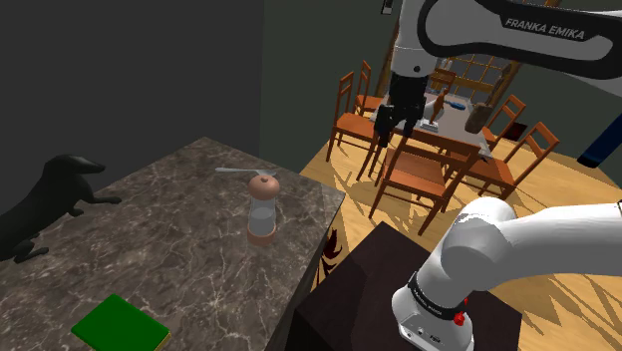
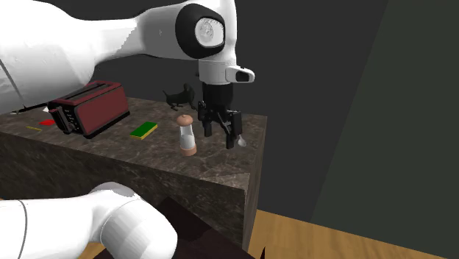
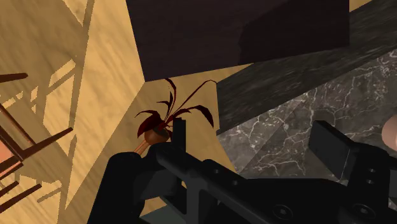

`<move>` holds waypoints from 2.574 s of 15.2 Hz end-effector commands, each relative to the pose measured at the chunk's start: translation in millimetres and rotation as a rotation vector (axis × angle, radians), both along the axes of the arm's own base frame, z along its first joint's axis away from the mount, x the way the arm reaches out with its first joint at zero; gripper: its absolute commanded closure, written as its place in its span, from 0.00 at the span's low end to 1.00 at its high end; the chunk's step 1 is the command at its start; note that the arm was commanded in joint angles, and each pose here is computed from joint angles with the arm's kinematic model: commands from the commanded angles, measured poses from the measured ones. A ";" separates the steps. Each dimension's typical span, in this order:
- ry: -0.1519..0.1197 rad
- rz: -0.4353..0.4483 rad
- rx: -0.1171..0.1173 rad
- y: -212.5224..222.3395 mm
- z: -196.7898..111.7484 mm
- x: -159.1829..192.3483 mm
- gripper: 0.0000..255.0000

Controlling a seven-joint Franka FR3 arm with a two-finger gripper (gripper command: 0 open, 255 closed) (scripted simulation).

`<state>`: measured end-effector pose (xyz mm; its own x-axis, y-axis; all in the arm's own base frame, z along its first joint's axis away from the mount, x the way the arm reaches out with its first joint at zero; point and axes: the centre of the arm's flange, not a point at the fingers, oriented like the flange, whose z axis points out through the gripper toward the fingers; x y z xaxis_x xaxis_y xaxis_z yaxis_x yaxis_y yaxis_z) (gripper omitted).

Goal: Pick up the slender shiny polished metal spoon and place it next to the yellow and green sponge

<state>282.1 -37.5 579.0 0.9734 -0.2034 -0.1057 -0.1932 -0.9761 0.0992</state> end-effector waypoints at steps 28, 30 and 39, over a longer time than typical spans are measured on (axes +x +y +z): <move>-0.218 0.541 0.207 64.6 -167.1 261.1 0.00; -0.234 0.581 0.222 76.3 -176.4 279.6 0.00; -0.296 0.733 0.280 129.4 -212.4 347.2 0.00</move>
